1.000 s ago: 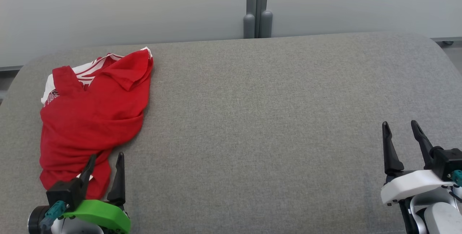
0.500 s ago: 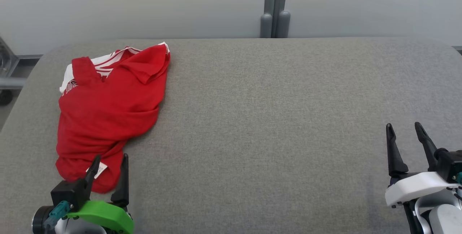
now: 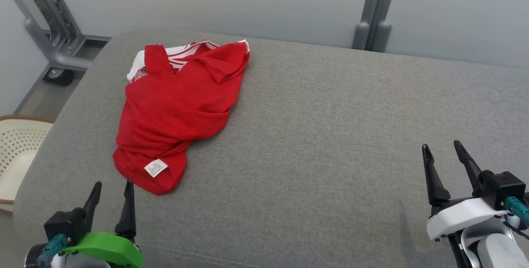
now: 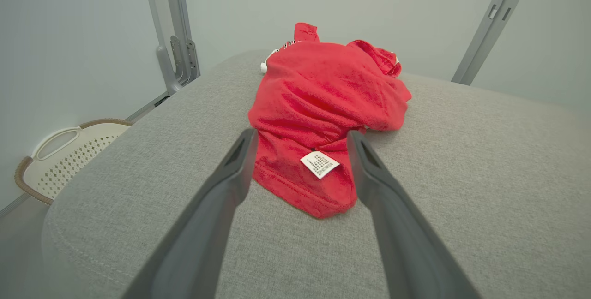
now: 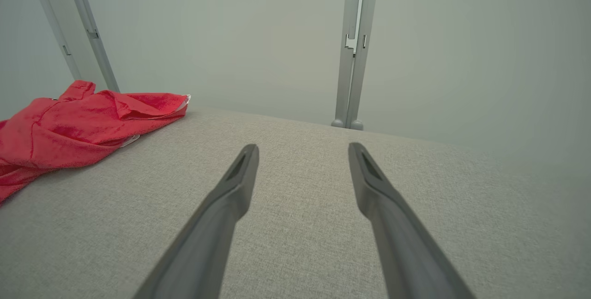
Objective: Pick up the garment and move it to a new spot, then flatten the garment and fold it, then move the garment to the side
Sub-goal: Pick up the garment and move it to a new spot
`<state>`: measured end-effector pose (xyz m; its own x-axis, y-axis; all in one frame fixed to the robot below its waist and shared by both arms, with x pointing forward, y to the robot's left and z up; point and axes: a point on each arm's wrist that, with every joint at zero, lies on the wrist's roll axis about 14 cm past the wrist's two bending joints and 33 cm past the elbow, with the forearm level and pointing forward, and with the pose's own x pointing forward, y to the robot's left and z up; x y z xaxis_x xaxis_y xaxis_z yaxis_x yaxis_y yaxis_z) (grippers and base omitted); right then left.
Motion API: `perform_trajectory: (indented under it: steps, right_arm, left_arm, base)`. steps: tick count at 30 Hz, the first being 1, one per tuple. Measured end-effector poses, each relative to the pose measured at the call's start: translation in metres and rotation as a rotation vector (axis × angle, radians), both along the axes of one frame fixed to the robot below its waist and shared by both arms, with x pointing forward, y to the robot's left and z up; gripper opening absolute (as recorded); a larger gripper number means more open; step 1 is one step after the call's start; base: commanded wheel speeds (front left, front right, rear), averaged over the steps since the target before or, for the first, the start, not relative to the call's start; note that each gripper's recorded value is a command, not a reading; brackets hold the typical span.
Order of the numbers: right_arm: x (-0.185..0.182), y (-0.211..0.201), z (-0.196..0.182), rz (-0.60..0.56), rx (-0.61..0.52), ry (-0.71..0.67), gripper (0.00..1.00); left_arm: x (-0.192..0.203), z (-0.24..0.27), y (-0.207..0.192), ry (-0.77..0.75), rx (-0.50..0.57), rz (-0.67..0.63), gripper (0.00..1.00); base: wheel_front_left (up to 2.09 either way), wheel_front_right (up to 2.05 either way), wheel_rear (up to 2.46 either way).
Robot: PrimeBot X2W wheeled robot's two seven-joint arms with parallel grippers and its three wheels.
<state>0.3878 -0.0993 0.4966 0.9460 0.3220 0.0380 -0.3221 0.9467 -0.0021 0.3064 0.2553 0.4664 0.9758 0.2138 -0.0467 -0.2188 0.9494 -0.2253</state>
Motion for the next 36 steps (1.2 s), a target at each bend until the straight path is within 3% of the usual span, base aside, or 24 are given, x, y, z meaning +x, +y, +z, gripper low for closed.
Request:
perform_trajectory:
  steps: [10,19,26,36]
  right_arm:
    - [0.005,0.041,-0.003,0.113,0.013,0.011,1.00]
    - [0.014,0.042,-0.011,0.114,0.025,0.029,1.00]
    - [0.033,0.044,-0.018,0.122,0.033,0.033,1.00]
    - [0.048,0.036,-0.038,0.100,0.035,0.073,1.00]
  left_arm:
    - [-0.026,-0.002,0.039,0.002,-0.019,0.145,1.00]
    - [-0.021,-0.036,0.035,0.087,-0.161,0.179,1.00]
    - [0.052,-0.015,0.026,0.074,-0.264,0.101,1.00]
    - [0.092,-0.046,0.005,0.233,-0.365,0.032,1.00]
  base:
    - [0.00,0.00,0.00]
    - [0.00,0.00,0.00]
    - [0.00,0.00,0.00]
    - [0.00,0.00,0.00]
